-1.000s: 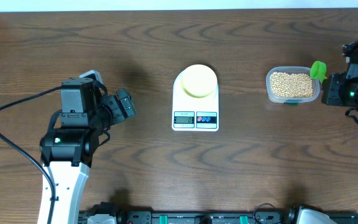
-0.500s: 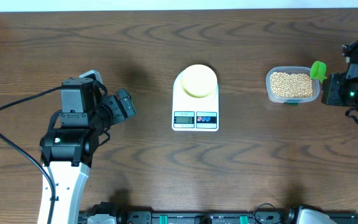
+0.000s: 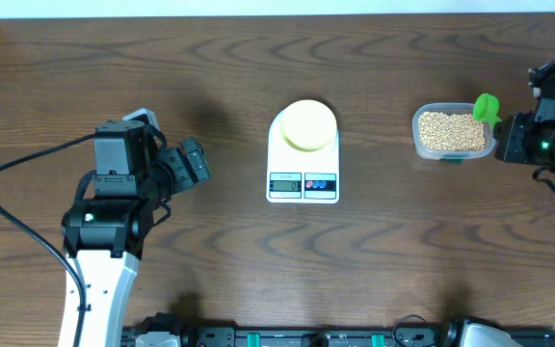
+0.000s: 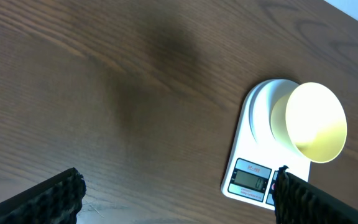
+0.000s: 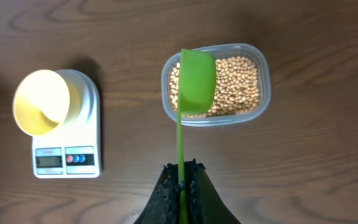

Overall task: Scoop item into bowl and weigh 50g on scale
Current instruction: 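Move the green scoop with the right gripper over the soybean tub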

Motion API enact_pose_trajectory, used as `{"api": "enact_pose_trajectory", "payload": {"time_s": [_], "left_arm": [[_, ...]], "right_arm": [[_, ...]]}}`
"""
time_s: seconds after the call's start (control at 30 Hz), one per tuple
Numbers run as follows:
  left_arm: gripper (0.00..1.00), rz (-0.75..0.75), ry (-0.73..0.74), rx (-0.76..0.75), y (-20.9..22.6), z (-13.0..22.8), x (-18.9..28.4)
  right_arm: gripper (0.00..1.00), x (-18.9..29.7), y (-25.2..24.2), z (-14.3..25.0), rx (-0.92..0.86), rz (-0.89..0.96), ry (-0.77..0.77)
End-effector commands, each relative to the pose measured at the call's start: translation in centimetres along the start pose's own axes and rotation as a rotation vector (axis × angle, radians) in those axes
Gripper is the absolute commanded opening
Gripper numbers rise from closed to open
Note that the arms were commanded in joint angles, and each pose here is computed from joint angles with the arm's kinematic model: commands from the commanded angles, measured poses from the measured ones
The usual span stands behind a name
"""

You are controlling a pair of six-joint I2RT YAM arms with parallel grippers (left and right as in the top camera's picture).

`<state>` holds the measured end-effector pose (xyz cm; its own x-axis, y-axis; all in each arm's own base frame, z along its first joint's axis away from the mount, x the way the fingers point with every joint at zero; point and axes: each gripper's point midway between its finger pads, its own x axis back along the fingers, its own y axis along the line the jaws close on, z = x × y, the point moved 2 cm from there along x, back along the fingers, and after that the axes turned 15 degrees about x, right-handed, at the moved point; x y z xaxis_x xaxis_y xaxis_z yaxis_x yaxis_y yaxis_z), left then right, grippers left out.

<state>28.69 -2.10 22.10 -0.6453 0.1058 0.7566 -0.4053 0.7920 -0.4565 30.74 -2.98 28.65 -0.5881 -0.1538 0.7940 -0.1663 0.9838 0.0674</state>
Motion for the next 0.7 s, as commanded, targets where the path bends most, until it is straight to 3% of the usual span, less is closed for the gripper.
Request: {"api": "enact_pose_trajectory", "payload": {"time_s": [0.0,0.67], "left_arm": [[0.98,0.000,-0.010,0.001,0.05,-0.22,0.19],[0.98,0.000,-0.010,0.001,0.05,-0.22,0.19]], "right_arm": [[0.01,-0.05,0.91,-0.05,-0.133,-0.053,-0.002],[0.01,0.02,1.75,-0.06,-0.284,-0.108,0.004]]}}
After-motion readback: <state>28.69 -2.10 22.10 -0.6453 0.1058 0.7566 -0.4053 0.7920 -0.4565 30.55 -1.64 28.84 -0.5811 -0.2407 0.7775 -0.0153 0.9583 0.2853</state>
